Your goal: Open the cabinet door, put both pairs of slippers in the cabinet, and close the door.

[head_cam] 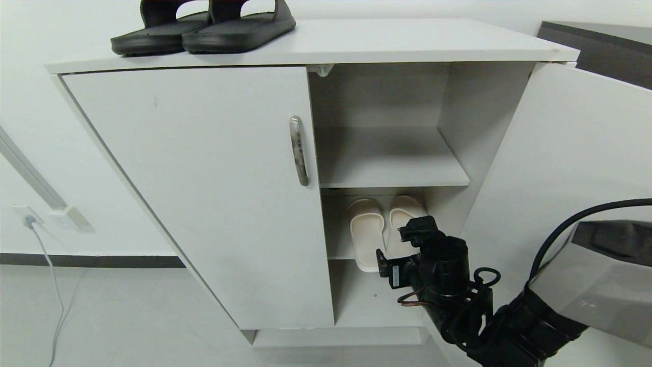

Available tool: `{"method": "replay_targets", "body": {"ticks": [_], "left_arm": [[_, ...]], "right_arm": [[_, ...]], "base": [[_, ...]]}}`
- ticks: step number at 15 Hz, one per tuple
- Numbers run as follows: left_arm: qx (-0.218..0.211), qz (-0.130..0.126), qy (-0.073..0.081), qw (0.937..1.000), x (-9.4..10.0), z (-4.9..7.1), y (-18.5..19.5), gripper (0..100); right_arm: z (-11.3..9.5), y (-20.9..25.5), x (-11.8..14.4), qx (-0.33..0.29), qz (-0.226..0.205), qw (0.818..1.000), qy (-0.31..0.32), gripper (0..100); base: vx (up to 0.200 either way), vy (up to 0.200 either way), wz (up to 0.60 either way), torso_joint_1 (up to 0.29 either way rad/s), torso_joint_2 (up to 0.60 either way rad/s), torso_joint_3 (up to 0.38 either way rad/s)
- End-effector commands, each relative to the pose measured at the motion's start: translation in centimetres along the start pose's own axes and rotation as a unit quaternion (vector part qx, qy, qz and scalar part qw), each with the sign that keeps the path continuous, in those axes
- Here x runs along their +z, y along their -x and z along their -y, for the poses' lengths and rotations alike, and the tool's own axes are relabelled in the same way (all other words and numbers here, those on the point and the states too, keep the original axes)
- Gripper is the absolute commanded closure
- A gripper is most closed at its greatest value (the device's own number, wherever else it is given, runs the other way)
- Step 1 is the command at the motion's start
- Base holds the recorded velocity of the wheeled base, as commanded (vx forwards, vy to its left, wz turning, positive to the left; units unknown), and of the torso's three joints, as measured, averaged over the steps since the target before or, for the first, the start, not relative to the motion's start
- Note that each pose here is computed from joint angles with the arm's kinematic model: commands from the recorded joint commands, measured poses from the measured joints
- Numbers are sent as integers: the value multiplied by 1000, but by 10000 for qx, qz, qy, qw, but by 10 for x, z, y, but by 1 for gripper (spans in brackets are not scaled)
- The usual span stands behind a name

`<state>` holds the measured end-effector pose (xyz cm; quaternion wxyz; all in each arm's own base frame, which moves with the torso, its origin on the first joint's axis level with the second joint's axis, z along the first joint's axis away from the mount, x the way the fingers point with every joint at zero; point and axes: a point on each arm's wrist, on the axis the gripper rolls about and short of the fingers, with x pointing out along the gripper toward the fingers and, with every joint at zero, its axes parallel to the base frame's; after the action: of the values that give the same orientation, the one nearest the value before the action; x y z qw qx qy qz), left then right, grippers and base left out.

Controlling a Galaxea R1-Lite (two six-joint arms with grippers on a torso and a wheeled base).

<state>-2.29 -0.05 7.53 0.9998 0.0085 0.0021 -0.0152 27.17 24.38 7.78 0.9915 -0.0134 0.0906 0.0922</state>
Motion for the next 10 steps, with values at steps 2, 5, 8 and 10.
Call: {"method": "replay_targets", "body": {"ticks": [2, 5, 8, 10], "left_arm": [[-1, -8, 1, 10000, 0, 0, 0, 100], [-9, -16, 1, 10000, 0, 0, 0, 100], [-9, -16, 1, 10000, 0, 0, 0, 100], [-9, -16, 1, 10000, 0, 0, 0, 100]], "right_arm": [[-2, 6, 11, 63, 129, 9999, -60, 0], [-4, 6, 11, 94, 135, 9998, -60, 0], [-5, 8, 10, 117, 135, 9998, -55, 0], [-5, 8, 9, 108, 123, 9999, -47, 0]], "base": [[0, 0, 0, 0, 0, 0], [-133, 0, 0, 5, 2, 0], [-200, 0, 0, 1, 2, 2], [-200, 0, 0, 2, 2, 0]]}}
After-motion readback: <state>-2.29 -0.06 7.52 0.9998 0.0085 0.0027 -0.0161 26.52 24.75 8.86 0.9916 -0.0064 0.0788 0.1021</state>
